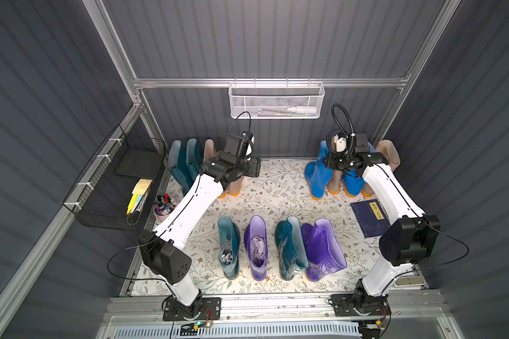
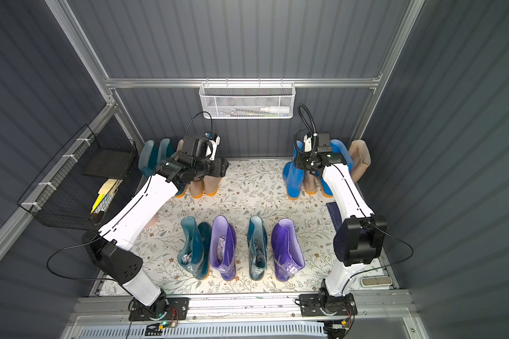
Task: Match and arrange rain boots in pairs
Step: Pick up the rain boot at the center of the board.
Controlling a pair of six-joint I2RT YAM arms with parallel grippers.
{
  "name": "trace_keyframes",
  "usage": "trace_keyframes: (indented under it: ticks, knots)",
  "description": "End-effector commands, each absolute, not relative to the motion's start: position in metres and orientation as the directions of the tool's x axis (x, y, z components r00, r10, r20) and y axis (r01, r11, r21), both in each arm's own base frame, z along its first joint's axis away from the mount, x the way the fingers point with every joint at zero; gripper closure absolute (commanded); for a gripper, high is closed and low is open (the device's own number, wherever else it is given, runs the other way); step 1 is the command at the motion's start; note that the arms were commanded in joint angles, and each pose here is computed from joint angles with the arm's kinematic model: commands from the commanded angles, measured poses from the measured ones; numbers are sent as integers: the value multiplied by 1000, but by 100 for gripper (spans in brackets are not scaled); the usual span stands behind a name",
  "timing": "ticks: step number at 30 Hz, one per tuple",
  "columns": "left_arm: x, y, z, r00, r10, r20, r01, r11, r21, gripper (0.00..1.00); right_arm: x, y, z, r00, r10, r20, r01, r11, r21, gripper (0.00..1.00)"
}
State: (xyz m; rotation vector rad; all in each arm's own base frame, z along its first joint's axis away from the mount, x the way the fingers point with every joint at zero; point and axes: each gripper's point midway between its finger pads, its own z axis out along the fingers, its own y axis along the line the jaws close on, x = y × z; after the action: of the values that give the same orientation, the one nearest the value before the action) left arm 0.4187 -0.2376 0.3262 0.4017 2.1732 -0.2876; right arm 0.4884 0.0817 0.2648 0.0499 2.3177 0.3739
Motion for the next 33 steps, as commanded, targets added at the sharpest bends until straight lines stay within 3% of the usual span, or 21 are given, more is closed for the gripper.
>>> trace_keyframes:
  ticks: [1, 3, 11, 33]
  knots:
    - [412, -231, 331, -552, 198, -810, 393, 919, -43, 28, 492, 87, 279, -684, 149, -714, -110, 947, 302, 79]
    - [412, -231, 330, -554, 199, -808, 393, 918, -44, 28, 493, 88, 278, -692, 147, -707, -113, 945, 306, 87]
    - [407, -228, 334, -545, 199, -814, 395, 918, -40, 28, 493, 98, 291, -680, 153, -717, -156, 925, 346, 100]
    - [388, -209, 343, -530, 183, -828, 363, 932, -27, 27, 499, 156, 335, -601, 115, -791, -326, 868, 374, 100]
